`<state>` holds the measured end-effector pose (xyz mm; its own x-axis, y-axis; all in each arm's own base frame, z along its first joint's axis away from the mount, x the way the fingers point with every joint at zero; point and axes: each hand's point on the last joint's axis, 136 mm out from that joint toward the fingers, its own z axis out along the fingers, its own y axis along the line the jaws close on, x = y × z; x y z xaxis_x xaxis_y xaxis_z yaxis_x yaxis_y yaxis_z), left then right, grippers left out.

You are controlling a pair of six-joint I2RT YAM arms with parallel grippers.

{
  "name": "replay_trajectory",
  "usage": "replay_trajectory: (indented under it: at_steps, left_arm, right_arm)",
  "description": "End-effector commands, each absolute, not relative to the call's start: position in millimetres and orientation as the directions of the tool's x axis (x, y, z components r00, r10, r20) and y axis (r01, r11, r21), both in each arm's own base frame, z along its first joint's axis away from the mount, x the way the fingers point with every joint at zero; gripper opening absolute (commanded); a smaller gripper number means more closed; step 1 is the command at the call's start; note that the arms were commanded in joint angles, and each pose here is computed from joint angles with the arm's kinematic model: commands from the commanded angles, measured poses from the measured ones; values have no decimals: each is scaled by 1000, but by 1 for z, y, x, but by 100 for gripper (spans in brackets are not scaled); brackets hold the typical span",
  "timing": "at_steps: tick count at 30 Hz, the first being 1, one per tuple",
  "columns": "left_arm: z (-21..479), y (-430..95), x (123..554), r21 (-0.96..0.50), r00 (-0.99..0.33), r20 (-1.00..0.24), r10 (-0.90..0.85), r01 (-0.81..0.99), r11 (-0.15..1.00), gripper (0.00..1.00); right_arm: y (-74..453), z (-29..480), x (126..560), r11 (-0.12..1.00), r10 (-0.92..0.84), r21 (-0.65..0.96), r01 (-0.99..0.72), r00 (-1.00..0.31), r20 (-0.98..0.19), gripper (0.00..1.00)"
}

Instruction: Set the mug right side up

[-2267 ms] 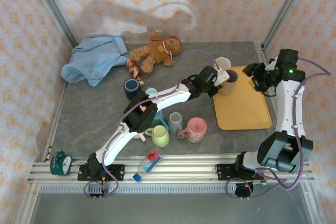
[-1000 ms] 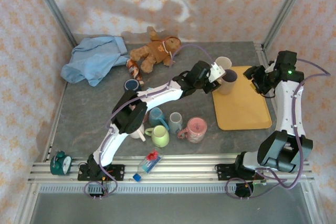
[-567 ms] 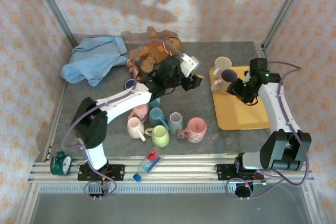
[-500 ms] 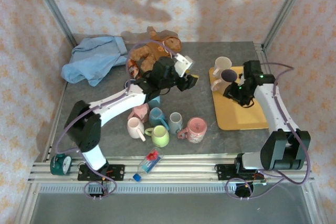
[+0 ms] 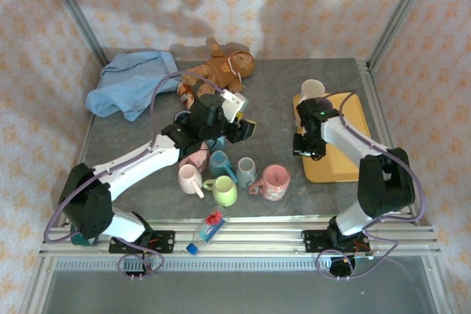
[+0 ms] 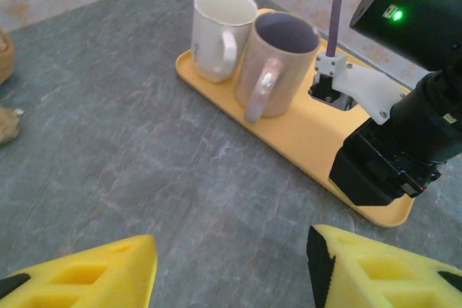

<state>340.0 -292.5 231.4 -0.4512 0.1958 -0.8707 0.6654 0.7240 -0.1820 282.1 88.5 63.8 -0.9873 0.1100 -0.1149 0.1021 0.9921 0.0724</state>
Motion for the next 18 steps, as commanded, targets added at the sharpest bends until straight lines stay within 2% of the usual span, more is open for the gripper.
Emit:
replay_trajectory:
  at_steps: [1, 10, 18]
  left_arm:
    - [236, -272, 338, -199, -474, -867, 152, 610, 767, 58]
    - [232, -260, 334, -185, -491, -856, 164, 586, 789, 57]
    - [232, -255, 335, -170, -489, -856, 168, 573, 802, 57]
  right_arm:
    - [84, 53, 294, 995, 104, 18, 102, -983, -153, 30]
    - [71, 34, 300, 990, 73, -107, 87, -989, -127, 27]
    - [77, 23, 301, 993, 63, -90, 73, -992, -106, 17]
